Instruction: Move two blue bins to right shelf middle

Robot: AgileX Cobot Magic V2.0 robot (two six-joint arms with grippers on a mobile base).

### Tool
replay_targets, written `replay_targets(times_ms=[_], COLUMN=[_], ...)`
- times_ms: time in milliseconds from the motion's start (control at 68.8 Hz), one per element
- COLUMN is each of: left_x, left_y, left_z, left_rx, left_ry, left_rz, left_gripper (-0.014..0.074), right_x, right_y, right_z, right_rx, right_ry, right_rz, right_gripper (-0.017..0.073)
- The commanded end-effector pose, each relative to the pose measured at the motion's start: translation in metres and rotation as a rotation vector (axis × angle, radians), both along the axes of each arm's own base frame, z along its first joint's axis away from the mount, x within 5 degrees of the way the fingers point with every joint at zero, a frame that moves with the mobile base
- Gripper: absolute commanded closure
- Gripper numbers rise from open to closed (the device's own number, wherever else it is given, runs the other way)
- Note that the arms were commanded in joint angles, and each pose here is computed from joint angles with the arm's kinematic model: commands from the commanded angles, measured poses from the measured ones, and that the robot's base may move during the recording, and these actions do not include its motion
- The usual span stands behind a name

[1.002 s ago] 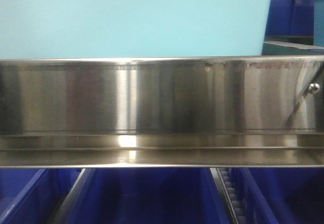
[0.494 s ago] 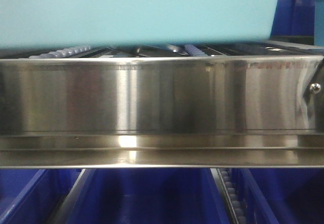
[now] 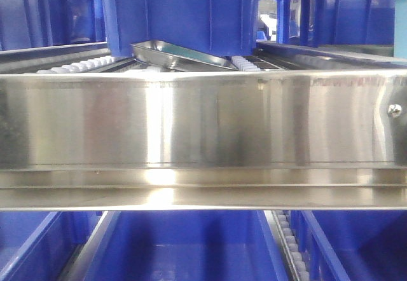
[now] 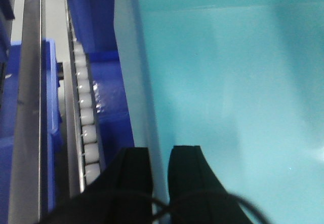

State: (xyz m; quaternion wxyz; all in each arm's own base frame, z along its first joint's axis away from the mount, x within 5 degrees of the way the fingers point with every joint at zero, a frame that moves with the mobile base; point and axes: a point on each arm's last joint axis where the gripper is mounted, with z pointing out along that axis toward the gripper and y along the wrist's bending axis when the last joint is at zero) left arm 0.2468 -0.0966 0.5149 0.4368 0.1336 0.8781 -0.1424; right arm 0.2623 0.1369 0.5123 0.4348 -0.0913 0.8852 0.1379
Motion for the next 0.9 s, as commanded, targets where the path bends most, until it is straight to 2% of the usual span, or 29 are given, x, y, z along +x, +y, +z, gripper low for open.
replay_targets(times_ms=[0, 886], left_x=[-0.0088, -0.0062], left_y=[-0.0001, -0.0009], left_z=[0.0101, 0.0091], left_rx=[-0.029, -0.029], left_ry=[-0.037, -0.039], left_rz=[-0.028, -0.026], left_gripper=[0.0705, 0.0705], right_x=[-0.0037, -0.0026], right_y=[-0.0080, -0.0072], right_z=[0.0102, 0.0130], right_rx=[-0.027, -0.013], right_ry=[-0.065, -0.096], right_rz=[-0.022, -0.019], right_gripper=[0.0712, 0.0712])
